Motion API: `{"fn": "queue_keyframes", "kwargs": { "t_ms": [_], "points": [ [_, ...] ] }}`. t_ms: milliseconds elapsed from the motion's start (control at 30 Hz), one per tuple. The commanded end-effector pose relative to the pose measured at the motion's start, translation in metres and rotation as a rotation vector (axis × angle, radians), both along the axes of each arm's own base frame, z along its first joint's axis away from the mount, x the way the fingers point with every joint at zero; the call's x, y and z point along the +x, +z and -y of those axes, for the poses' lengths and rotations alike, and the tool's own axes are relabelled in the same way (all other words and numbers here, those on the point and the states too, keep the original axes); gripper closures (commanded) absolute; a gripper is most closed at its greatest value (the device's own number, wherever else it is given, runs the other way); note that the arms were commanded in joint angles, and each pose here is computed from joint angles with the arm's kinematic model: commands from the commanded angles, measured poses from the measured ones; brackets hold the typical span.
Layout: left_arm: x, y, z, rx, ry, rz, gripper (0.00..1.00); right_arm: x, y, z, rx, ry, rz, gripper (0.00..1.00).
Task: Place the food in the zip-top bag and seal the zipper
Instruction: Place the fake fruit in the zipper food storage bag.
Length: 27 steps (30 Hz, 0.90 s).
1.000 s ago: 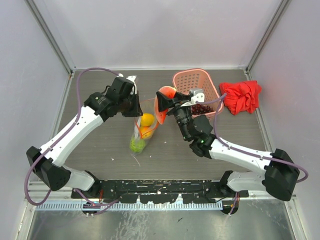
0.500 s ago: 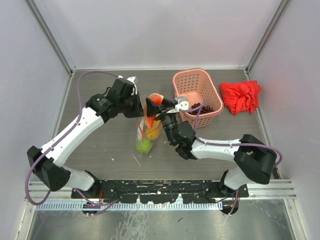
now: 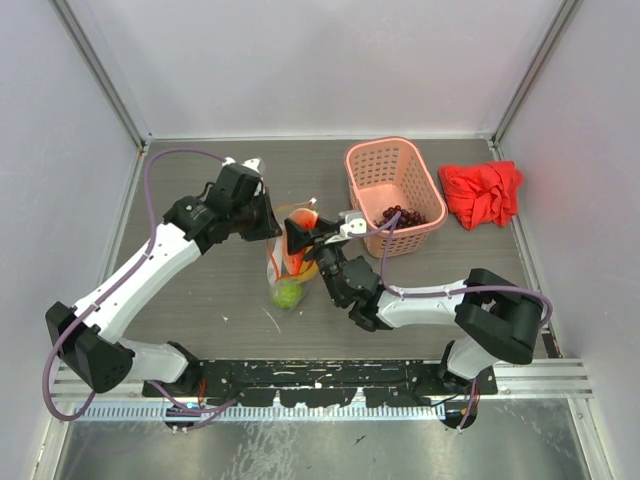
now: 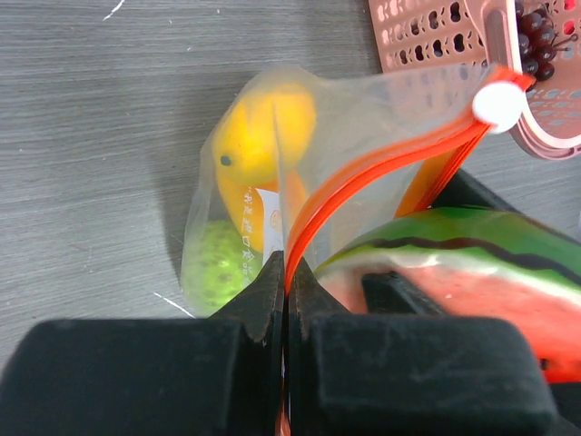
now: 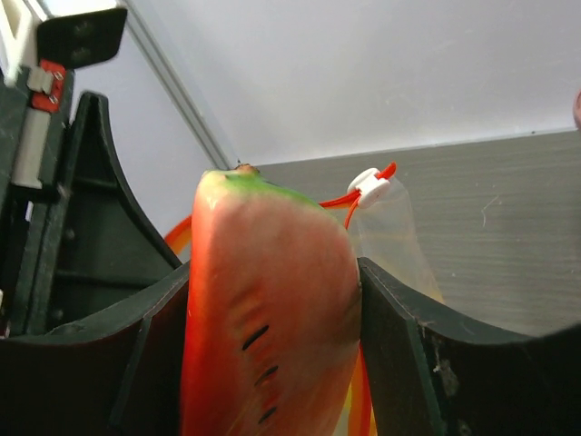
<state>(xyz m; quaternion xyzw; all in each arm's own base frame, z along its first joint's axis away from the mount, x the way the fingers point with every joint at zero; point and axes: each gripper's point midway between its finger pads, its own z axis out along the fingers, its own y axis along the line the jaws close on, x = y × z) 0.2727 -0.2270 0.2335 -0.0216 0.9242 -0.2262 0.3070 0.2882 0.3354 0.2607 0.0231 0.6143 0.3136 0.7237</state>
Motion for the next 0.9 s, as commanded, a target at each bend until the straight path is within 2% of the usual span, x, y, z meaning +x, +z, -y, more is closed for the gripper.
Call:
{"fn": "queue_keyframes", "kwargs": {
  "t_ms": [0,100,233,433,733,867],
  "points": [
    [0.008,0.031,0.002,-0.07,0.021,0.107,1.0,-0.008,-0.004,-0.008,0.035,0.037,-0.056,0.67],
    [0.009,0.028,0.002,-0.067,0.023,0.111,1.0,-0.009,-0.01,-0.009,0.023,0.042,-0.083,0.63],
    [0.008,0.027,0.003,-0.067,0.008,0.109,1.0,-0.009,-0.018,-0.012,0.006,0.047,-0.121,0.46],
    [0.002,0.031,0.0,-0.072,-0.001,0.12,1.0,-0.008,-0.016,-0.02,-0.024,0.058,-0.171,0.27],
    [-0.001,0.023,-0.004,-0.057,-0.008,0.114,1.0,-0.008,-0.005,-0.018,-0.041,0.044,-0.23,0.12],
    [-0.001,0.02,-0.004,-0.049,-0.009,0.111,1.0,-0.012,0.002,-0.02,-0.054,0.075,-0.232,0.13]
  ]
}}
